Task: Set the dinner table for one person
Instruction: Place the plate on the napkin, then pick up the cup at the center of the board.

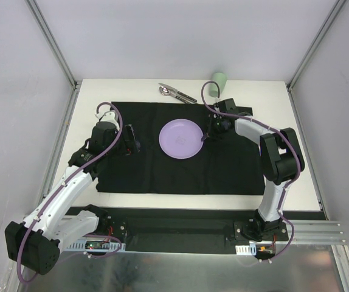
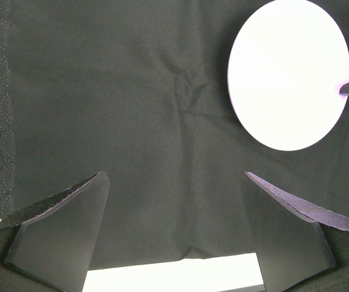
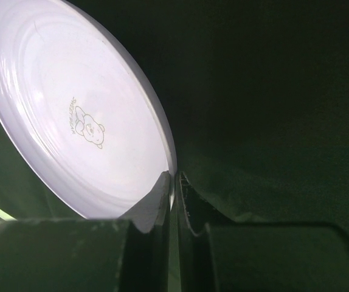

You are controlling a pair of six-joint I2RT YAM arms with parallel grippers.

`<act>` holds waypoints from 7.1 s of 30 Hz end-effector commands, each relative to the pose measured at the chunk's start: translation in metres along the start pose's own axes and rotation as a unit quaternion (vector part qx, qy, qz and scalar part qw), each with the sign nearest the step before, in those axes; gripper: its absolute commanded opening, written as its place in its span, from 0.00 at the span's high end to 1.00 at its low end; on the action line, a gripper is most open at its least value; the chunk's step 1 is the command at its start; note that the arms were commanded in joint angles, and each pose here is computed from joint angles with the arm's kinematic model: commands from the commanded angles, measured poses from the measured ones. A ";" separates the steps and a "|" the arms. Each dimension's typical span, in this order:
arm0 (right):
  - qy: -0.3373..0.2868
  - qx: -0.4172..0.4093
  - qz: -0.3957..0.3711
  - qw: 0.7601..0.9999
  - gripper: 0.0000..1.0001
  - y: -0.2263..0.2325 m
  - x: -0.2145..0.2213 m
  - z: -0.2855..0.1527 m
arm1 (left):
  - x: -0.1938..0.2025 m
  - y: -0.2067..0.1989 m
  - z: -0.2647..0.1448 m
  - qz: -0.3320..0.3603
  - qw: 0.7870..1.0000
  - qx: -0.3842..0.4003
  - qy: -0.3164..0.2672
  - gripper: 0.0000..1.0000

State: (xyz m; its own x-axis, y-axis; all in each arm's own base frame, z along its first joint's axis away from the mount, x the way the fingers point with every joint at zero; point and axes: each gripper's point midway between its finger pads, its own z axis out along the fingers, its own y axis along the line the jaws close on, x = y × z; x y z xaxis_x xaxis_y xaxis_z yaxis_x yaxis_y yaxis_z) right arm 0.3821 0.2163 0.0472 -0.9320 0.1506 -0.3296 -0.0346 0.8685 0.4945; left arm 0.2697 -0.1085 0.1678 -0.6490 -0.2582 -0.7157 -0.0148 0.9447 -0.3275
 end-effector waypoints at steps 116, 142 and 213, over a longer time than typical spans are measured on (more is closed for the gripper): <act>-0.287 0.013 -0.020 0.958 0.06 -0.016 -0.194 -0.168 | -0.157 -0.199 0.219 0.095 0.971 0.217 0.004 0.25; -0.172 0.002 -0.057 0.983 0.07 -0.009 -0.179 -0.058 | -0.121 -0.155 0.169 0.043 0.982 0.180 0.031 0.21; -0.323 -0.063 0.127 0.936 0.02 -0.063 -0.319 0.062 | -0.082 -0.066 0.057 0.023 0.993 0.110 -0.047 0.19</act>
State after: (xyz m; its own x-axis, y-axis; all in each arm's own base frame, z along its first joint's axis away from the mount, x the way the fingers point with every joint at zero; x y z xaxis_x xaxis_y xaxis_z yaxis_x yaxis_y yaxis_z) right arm 0.6982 0.1449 0.0623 -0.5195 0.6165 -0.5917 0.0930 0.7291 0.6781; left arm 0.3639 -0.1684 0.1950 -0.6283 -0.2244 -0.7449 0.1743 0.8926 -0.4159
